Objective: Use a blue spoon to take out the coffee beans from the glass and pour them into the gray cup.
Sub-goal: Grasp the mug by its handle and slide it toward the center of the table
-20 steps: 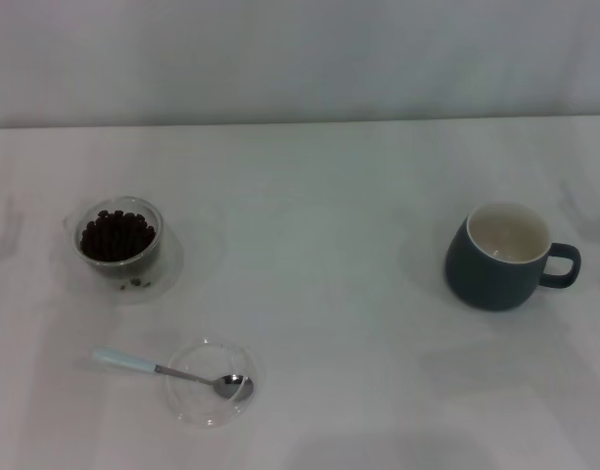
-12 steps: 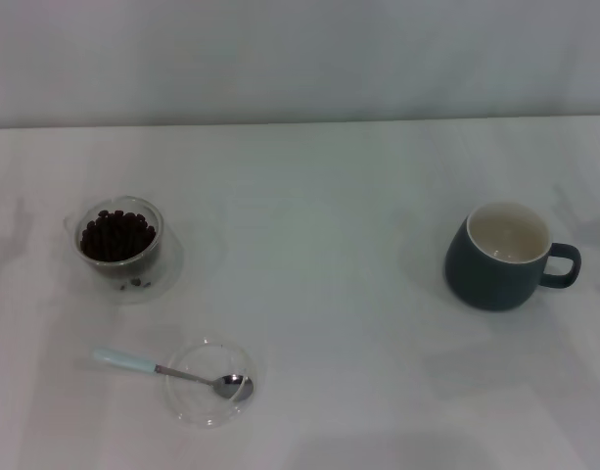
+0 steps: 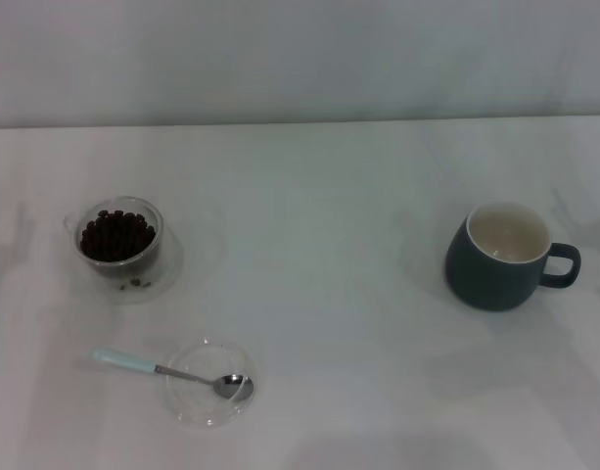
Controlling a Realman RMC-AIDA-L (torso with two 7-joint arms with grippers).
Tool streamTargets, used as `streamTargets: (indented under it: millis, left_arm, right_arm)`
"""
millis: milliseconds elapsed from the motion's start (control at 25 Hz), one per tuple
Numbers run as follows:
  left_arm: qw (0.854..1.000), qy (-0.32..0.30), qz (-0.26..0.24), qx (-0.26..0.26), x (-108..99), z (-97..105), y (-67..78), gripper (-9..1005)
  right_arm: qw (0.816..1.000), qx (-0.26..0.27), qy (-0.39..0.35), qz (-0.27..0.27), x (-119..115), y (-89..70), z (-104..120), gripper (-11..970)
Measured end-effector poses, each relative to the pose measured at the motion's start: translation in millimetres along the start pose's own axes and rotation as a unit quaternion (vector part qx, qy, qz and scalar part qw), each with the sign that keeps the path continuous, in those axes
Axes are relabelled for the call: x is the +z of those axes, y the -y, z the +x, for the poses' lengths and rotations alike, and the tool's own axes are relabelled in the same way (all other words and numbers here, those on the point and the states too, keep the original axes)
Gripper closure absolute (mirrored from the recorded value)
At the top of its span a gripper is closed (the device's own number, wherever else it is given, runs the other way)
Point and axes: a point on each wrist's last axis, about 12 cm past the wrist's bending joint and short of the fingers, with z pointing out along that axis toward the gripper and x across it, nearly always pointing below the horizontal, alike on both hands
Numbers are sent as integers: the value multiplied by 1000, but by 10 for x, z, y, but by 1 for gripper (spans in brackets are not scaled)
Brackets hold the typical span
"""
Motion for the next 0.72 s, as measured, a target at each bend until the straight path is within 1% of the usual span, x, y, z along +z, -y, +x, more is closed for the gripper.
streamTargets:
  millis: [120,360,480,640,720]
  left_arm:
    - [1000,-1,-6,-1,-49,10,-23,271]
    - [1000,-1,-5,-1,-69,10,-32,271]
    - [1000,1,-8,-1,-80,6,-45,270]
    - [1000,-1,-2,10,-84,7,-45,270]
    - [1000,2,-3,14,-120,-1,-74,270]
  right_arm:
    - [1000,0,1,1,1,2,-3,91]
    - [1000,0,0,-5,15,-18,2,91]
    - [1000,0,12,-8,17,-25,-29,90]
    - [1000,0,15,-12,-2,-33,-35,90]
    - [1000,2,12,-19,-13,-53,-27,90]
